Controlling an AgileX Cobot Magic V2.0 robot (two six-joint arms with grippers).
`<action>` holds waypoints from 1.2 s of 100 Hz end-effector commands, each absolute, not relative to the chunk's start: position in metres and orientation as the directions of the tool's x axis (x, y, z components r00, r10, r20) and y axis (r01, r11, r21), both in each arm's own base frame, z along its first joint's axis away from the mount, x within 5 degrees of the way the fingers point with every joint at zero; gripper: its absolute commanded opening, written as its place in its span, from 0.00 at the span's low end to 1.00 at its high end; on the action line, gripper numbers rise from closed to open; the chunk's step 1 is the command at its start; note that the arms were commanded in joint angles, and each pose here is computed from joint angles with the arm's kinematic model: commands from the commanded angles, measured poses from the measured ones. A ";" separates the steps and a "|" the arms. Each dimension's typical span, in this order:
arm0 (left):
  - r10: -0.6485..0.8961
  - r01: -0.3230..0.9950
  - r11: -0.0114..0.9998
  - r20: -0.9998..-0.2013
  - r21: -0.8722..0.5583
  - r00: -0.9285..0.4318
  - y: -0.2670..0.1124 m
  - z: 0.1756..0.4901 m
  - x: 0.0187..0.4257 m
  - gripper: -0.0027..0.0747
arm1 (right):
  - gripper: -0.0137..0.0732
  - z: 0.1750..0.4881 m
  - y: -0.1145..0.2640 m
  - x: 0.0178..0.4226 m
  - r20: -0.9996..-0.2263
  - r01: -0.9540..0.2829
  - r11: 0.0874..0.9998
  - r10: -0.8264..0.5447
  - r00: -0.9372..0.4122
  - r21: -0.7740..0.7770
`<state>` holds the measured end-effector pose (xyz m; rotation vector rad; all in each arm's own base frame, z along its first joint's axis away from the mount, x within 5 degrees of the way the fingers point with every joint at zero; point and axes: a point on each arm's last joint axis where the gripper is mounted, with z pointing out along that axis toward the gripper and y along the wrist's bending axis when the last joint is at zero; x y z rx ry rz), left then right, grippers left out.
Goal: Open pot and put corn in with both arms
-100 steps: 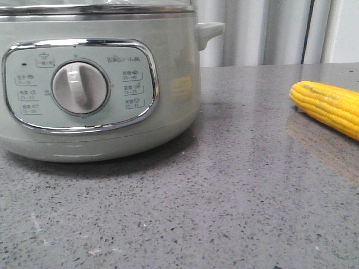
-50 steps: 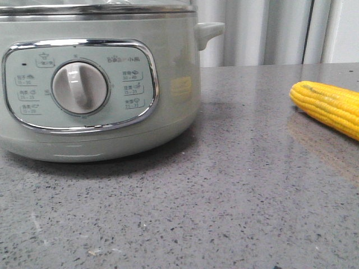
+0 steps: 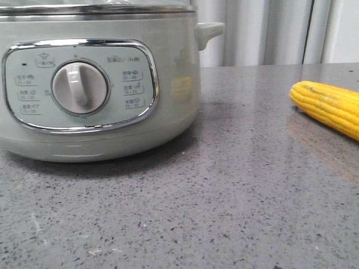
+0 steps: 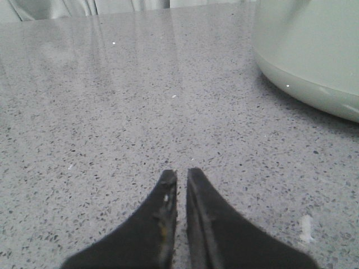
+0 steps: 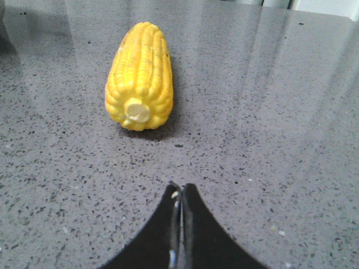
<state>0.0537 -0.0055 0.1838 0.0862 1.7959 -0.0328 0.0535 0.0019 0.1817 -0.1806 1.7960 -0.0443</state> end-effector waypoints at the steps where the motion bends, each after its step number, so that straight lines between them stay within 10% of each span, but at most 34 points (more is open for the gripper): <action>1: 0.015 0.066 0.998 -0.987 0.005 -0.161 -0.005 0.184 0.053 0.01 | 0.07 0.178 0.002 0.053 -0.968 -0.095 0.986 -0.151 -0.201 -0.134; 95: 0.015 0.066 0.998 -0.987 0.005 -0.161 -0.005 0.184 0.053 0.01 | 0.07 0.178 0.002 0.053 -0.968 -0.095 0.986 -0.151 -0.201 -0.134; 120: 0.015 0.066 0.998 -0.987 0.005 -0.161 -0.005 0.184 0.053 0.01 | 0.07 0.188 -0.001 0.055 -0.938 -0.074 0.942 -0.334 -0.092 -0.328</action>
